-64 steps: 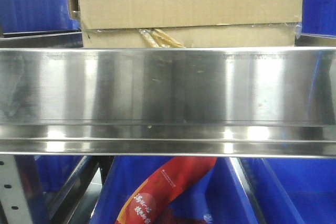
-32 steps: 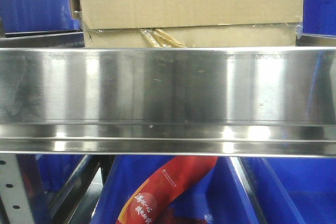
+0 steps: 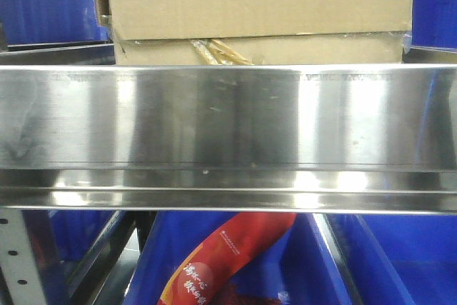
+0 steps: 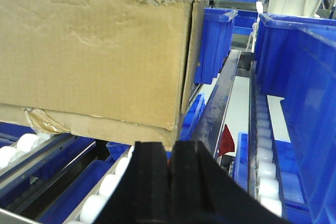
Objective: Stack two boxes on right shelf middle
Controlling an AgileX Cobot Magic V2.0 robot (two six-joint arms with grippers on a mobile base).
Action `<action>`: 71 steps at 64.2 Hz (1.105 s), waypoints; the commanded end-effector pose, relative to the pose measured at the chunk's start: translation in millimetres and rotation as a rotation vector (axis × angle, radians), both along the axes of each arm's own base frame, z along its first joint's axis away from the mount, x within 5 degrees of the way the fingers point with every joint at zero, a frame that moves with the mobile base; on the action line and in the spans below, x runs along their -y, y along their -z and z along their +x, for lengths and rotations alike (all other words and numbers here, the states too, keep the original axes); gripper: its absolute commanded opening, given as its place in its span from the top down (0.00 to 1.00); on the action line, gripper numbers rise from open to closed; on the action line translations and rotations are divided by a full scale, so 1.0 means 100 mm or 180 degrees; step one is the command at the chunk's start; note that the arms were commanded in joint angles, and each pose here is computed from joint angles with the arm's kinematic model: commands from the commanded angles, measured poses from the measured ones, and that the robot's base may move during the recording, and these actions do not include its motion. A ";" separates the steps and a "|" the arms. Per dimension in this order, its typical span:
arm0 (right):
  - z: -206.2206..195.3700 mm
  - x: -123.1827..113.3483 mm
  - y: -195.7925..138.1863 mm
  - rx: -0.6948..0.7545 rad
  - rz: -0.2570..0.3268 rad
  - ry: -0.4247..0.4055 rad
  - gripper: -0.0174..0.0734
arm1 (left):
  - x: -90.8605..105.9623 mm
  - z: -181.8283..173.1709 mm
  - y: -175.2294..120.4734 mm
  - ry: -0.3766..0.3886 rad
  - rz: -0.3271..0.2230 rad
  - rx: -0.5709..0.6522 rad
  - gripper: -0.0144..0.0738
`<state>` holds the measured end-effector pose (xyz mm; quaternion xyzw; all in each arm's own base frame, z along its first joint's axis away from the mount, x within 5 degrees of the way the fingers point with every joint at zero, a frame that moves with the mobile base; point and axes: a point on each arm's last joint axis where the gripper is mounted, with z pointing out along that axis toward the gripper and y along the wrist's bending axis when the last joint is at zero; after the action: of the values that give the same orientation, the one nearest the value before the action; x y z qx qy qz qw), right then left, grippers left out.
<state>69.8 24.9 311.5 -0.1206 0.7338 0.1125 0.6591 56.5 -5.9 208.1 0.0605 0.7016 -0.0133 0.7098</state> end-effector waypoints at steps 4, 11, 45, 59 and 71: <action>0.00 0.01 -0.02 0.0089 0.0002 0.0017 0.99 | 0.00 0.00 -0.03 -0.0015 -0.0059 0.0165 0.96; 0.00 0.01 -0.02 0.0089 0.0002 0.0017 0.99 | 0.00 0.00 -0.03 -0.0015 -0.0059 0.0161 0.96; 0.00 0.01 -0.02 0.0089 0.0002 0.0017 0.99 | 0.00 0.00 -0.03 -0.0015 -0.0059 0.0161 0.96; 0.00 0.01 -0.02 0.0089 0.0002 0.0017 0.99 | 0.00 0.00 -0.03 -0.0015 -0.0059 0.0161 0.96; -0.01 0.06 0.04 0.0058 0.0041 0.0223 0.99 | 0.00 0.00 -0.03 -0.0015 -0.0059 0.0161 0.96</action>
<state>70.0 22.6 309.9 -0.1095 0.7358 0.1025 0.6604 56.7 -5.8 207.7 0.0555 0.6938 -0.0158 0.7179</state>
